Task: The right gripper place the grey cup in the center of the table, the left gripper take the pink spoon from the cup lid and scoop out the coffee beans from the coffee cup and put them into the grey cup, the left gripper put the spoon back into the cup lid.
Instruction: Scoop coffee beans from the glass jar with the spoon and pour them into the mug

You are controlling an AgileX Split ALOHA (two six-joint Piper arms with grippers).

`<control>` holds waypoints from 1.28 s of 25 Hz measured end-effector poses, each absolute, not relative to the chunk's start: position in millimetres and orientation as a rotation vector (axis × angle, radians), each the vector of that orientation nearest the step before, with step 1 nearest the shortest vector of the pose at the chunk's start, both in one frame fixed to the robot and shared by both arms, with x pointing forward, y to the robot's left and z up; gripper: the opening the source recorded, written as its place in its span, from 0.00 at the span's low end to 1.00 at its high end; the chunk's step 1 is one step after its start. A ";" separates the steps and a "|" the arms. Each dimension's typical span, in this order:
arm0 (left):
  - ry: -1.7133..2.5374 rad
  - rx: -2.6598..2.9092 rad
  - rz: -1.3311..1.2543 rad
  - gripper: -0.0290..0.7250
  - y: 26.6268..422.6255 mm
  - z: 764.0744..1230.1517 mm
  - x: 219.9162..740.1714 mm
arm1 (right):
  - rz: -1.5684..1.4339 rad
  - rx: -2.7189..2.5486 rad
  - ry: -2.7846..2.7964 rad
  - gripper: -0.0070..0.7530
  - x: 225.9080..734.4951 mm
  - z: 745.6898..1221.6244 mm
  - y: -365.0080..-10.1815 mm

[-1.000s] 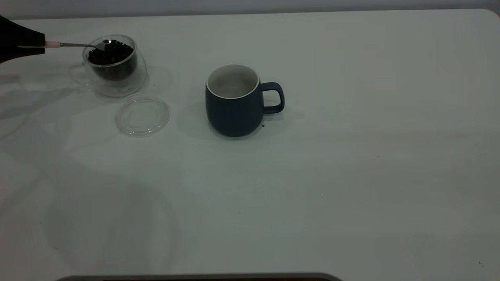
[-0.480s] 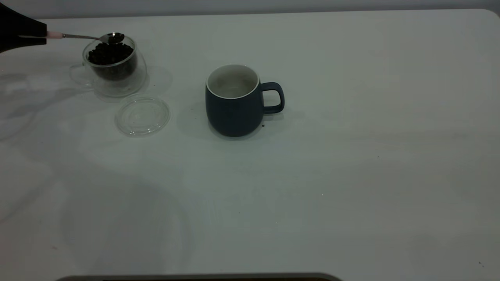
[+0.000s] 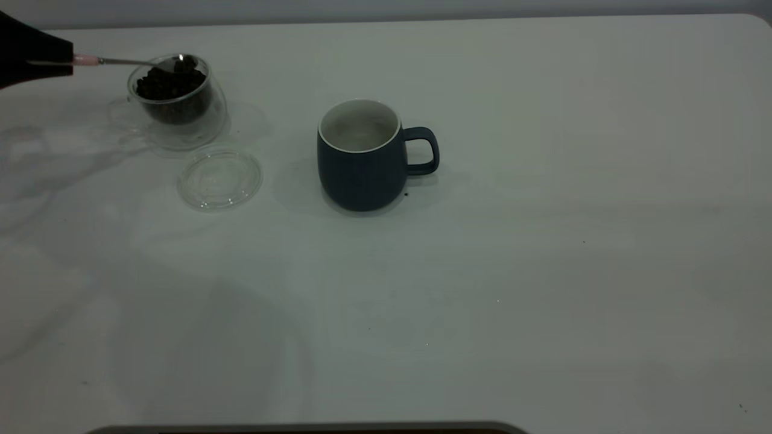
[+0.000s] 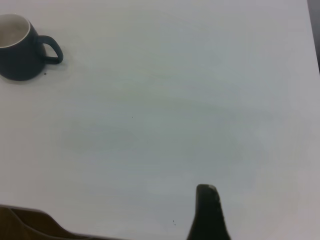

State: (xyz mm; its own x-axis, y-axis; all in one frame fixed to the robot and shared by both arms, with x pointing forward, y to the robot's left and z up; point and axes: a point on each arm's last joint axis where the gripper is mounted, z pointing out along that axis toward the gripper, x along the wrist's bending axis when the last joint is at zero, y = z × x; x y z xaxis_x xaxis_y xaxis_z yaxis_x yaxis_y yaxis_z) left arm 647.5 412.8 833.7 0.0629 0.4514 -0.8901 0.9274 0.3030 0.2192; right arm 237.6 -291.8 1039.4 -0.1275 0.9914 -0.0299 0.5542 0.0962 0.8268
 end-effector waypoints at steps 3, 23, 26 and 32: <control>1.547 1.311 -0.593 0.20 408.0 836.7 645.9 | 0.901 1.521 1.757 0.79 237.6 1039.4 -291.8; 1.398 1.488 -0.743 0.20 305.4 835.0 657.7 | 0.901 1.521 1.757 0.79 237.6 1039.4 -291.8; 1.372 1.518 -0.760 0.20 291.6 835.0 657.7 | 0.901 1.521 1.757 0.79 237.6 1039.4 -291.8; 1.334 1.559 -0.784 0.20 272.0 835.0 656.8 | 0.901 1.521 1.757 0.79 237.6 1039.4 -291.8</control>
State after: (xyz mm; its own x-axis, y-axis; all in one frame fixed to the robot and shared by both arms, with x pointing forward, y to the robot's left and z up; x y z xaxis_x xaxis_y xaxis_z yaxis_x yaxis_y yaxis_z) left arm 656.8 272.0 835.0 0.2132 0.3938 -0.8941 0.9728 -0.0010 0.2315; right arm 237.6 -291.8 1039.4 -0.1275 0.9914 -0.0299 0.5542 0.0962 0.8268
